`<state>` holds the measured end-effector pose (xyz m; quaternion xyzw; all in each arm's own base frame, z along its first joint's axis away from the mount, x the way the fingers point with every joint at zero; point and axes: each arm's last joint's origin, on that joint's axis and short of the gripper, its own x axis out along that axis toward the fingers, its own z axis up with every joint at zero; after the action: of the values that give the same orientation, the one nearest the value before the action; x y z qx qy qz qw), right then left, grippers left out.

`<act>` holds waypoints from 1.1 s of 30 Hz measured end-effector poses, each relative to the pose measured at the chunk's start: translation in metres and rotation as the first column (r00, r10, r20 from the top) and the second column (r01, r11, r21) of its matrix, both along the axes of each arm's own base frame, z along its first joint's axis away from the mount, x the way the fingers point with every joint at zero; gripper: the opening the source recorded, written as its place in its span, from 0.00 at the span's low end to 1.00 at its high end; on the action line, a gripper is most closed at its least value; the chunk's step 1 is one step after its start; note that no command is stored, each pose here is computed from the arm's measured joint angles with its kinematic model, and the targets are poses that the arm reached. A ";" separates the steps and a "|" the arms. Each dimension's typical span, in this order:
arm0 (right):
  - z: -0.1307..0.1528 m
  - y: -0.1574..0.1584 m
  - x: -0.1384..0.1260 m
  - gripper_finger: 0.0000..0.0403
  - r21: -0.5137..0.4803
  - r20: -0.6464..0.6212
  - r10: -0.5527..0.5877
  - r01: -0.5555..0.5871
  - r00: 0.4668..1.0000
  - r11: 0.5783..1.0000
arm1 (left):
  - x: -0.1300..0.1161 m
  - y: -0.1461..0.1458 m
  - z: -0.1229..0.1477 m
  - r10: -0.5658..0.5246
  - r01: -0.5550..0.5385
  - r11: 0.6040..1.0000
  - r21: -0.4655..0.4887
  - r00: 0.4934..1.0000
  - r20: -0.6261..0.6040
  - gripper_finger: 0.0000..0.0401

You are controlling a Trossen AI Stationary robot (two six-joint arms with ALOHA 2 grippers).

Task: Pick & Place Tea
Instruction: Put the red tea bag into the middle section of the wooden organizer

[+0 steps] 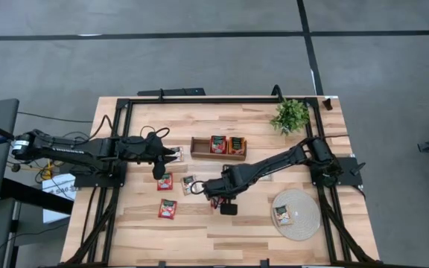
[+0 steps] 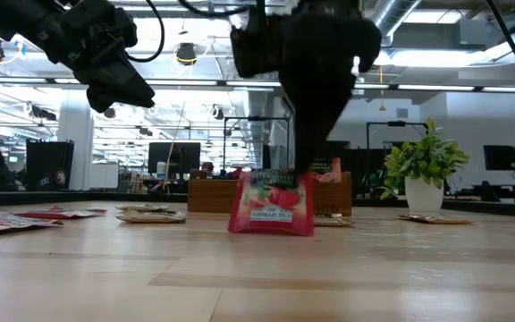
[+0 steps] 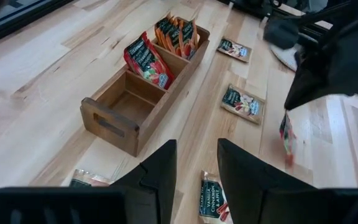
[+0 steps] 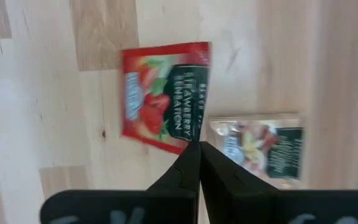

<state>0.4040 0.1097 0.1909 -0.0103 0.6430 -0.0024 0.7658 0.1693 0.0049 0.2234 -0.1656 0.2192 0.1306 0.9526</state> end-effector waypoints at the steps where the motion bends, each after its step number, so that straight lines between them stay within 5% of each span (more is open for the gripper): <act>1: 0.004 0.000 0.000 0.00 -0.010 -0.001 0.001 -0.001 1.000 1.000 | 0.000 0.000 0.000 0.000 0.000 1.000 0.000 1.000 0.000 0.27; 21: 0.077 -0.082 0.011 0.00 -0.274 -0.037 -0.005 -0.005 0.999 0.962 | 0.000 0.000 0.000 -0.003 0.003 1.000 0.007 1.000 -0.001 0.27; 33: 0.089 -0.153 0.012 0.00 -0.294 -0.027 -0.071 0.060 0.997 0.954 | 0.000 0.000 0.000 -0.004 0.004 1.000 0.009 1.000 -0.002 0.27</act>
<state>0.4161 -0.0432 0.2798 -0.1022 0.6496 -0.1228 0.7433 0.1693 0.0049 0.2234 -0.1608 0.2199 0.1300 0.9534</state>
